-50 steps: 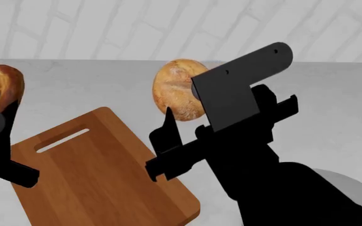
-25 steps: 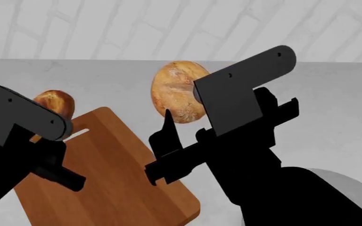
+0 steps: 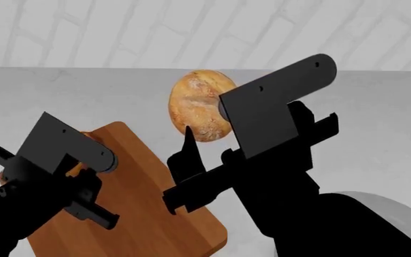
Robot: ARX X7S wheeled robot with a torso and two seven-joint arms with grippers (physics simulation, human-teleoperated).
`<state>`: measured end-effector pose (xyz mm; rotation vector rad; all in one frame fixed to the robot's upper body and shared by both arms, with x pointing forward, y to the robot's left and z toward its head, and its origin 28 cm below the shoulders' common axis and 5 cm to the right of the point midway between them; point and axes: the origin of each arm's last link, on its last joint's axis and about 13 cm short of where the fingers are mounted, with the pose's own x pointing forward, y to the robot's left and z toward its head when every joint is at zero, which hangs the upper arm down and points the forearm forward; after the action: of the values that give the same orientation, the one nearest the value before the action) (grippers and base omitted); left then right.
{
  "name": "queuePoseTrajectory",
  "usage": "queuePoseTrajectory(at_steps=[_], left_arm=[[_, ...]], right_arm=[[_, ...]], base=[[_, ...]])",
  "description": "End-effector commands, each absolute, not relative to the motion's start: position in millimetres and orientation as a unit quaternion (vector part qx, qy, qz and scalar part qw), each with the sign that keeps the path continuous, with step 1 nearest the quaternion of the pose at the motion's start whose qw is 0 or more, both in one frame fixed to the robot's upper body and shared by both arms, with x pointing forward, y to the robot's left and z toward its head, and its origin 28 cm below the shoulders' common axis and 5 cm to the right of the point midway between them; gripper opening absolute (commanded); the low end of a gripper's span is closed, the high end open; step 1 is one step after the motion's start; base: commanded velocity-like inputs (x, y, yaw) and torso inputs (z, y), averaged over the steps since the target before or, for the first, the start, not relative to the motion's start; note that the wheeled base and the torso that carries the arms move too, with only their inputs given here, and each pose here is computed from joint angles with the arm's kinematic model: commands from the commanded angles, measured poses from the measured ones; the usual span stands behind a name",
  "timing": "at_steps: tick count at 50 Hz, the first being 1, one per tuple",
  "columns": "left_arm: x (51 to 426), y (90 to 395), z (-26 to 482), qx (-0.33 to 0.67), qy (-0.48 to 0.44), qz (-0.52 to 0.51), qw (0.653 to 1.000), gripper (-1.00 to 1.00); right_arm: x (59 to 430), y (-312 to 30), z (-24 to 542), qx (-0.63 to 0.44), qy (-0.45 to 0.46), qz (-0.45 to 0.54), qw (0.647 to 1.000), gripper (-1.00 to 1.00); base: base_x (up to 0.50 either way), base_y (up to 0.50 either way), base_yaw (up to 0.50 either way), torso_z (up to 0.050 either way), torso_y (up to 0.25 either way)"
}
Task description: Place all breads on the cutting board.
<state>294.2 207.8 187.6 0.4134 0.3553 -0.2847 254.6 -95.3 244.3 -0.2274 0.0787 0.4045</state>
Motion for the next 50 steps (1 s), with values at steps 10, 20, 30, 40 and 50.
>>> queuePoseTrajectory(at_steps=[10,20,30,40,50], left_arm=[[301.2,204.3,178.6,0.214,0.191,-0.14,0.948,-1.0],[304.9,202.0,172.1,0.219,0.198,-0.144,0.944,-1.0],[305.1,201.1,169.4,0.222,0.201,-0.145,0.943,-1.0],[305.8,200.6,166.5,0.223,0.204,-0.146,0.942,-1.0],[306.6,199.5,165.0,0.222,0.207,-0.15,0.941,-1.0]], right_arm=[[254.3,-97.2,243.9,-0.112,0.038,0.2,0.973,-1.0],[255.2,-96.9,243.5,-0.112,0.039,0.203,0.972,-1.0],[255.4,-97.5,242.0,-0.109,0.039,0.204,0.972,-1.0],[253.9,-97.1,242.5,-0.106,0.04,0.209,0.971,-1.0],[254.4,-98.3,241.3,-0.103,0.041,0.208,0.972,-1.0]], base=[[0.0,0.0,0.0,0.0,0.0],[0.0,0.0,0.0,0.0,0.0],[0.0,0.0,0.0,0.0,0.0],[0.0,0.0,0.0,0.0,0.0],[0.0,0.0,0.0,0.0,0.0]])
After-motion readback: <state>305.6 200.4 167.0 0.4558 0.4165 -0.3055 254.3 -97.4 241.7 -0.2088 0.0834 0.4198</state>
